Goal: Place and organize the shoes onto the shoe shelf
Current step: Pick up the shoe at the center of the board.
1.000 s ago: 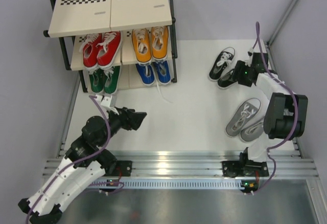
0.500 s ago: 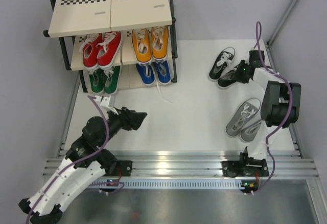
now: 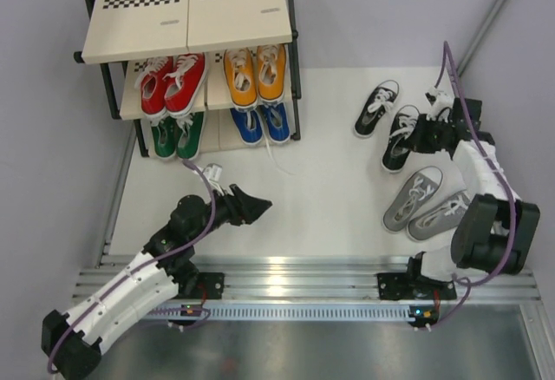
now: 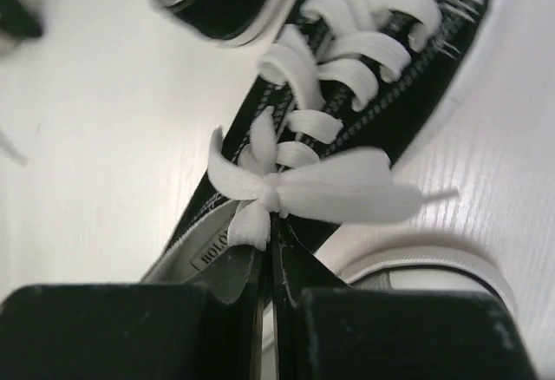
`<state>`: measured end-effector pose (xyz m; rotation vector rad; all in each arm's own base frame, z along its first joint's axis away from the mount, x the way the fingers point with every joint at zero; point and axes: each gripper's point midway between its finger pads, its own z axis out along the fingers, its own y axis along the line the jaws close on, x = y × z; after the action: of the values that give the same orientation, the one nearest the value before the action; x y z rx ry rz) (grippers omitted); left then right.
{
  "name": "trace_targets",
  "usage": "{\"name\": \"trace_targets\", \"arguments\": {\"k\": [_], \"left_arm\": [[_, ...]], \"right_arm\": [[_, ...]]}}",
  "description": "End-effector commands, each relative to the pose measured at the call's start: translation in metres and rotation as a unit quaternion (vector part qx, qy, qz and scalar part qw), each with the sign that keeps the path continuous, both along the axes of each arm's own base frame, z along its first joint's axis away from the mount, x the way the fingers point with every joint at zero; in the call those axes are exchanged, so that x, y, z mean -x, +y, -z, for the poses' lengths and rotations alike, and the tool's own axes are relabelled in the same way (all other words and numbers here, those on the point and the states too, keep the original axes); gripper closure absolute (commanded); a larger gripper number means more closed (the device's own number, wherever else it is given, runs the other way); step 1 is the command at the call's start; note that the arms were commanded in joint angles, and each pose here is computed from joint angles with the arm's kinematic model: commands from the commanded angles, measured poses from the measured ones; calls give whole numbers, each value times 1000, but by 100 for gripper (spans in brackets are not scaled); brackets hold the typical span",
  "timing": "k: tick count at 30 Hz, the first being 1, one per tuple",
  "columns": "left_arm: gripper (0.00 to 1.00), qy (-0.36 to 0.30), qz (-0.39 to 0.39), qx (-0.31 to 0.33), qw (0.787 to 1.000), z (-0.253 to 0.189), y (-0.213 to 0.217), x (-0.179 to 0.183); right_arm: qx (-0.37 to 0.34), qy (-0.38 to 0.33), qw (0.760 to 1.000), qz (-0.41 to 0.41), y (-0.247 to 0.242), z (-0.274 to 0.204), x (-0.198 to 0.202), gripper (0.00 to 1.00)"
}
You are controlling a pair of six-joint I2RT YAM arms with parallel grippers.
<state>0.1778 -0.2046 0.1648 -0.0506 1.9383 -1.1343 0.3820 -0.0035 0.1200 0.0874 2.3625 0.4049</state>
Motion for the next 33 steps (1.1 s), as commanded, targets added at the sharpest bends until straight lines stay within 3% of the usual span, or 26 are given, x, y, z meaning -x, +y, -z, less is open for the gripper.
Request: {"name": "trace_targets", "arguments": {"k": [1,2,3,8,9,15,19,24,29,33], "left_arm": [[23,-42,40,90,994,-44,-23,-1],[23,-50,44,98,993,-50,-26,-2],[23,-41,60,93,993,-45,-31,-1],[22,-26,92,105,990,-47,-48,-3],[22,-31,97,111,989,-54,-51,-4],[20,-32,111,120,986,-66,-58,-3],[20,-37,111,119,986,-64,-56,-1],[20,-21,118,124,985,-56,-56,5],[19,-20,126,125,984,-51,-54,12],[19,-29,126,123,984,-50,-52,14]], "right_arm": [[10,-141,959,-245,47,-73,43,100],[34,-166,939,-300,53,-78,53,100],[-7,-155,922,-354,77,-81,84,100],[9,-174,846,-504,126,-78,137,100],[8,-181,820,-542,146,-79,153,100],[-4,-215,744,-633,200,-80,186,100],[-26,-214,708,-673,219,-90,194,100],[-42,-224,688,-689,236,-98,195,100],[-37,-227,705,-671,241,-103,183,100],[-43,-243,703,-667,246,-110,178,100]]}}
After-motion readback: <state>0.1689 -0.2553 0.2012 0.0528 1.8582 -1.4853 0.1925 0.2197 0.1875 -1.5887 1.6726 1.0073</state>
